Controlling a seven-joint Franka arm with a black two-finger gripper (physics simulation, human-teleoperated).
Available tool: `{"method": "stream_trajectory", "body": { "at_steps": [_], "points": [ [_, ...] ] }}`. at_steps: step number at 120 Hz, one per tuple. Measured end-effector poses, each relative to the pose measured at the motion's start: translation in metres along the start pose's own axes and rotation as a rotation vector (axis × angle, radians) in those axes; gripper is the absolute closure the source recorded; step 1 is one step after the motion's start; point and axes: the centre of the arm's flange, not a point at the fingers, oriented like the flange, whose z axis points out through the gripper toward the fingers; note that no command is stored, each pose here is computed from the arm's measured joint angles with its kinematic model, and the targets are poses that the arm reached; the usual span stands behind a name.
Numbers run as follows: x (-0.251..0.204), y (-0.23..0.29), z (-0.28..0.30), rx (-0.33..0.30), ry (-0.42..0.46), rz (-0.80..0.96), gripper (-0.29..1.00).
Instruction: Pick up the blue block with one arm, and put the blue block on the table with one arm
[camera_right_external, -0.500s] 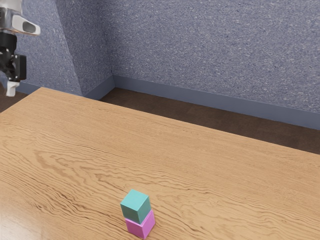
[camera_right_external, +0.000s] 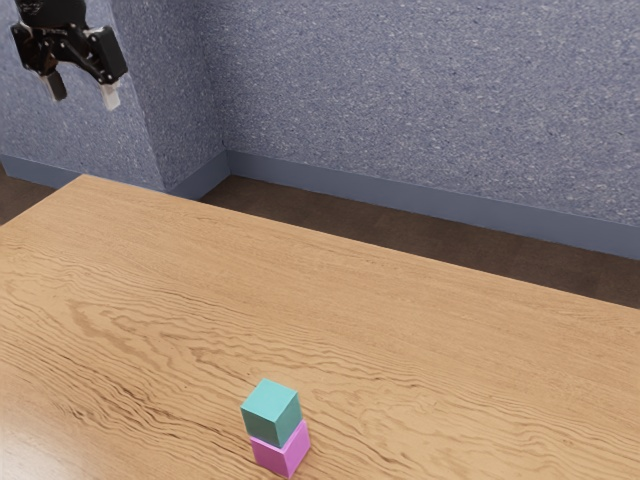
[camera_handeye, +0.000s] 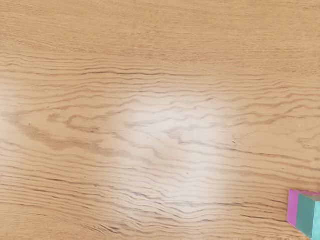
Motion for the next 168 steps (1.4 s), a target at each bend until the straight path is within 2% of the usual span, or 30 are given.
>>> {"method": "stream_trajectory", "body": {
  "at_steps": [22, 35, 58, 81, 110, 143, 168],
  "points": [
    [-0.011, 0.068, 0.005, 0.01, 0.0, 0.145, 0.0],
    [-0.03, 0.104, 0.026, 0.007, -0.04, 0.223, 0.0],
    [-0.059, 0.139, 0.077, 0.016, -0.108, 0.25, 0.0],
    [-0.069, 0.166, 0.137, -0.015, -0.156, 0.281, 0.0],
    [-0.089, 0.213, 0.165, -0.086, -0.136, 0.333, 0.0],
    [-0.097, 0.232, 0.24, -0.089, -0.172, 0.329, 0.0],
    [-0.113, 0.253, 0.259, -0.1, -0.168, 0.338, 0.0]
  ]
}}
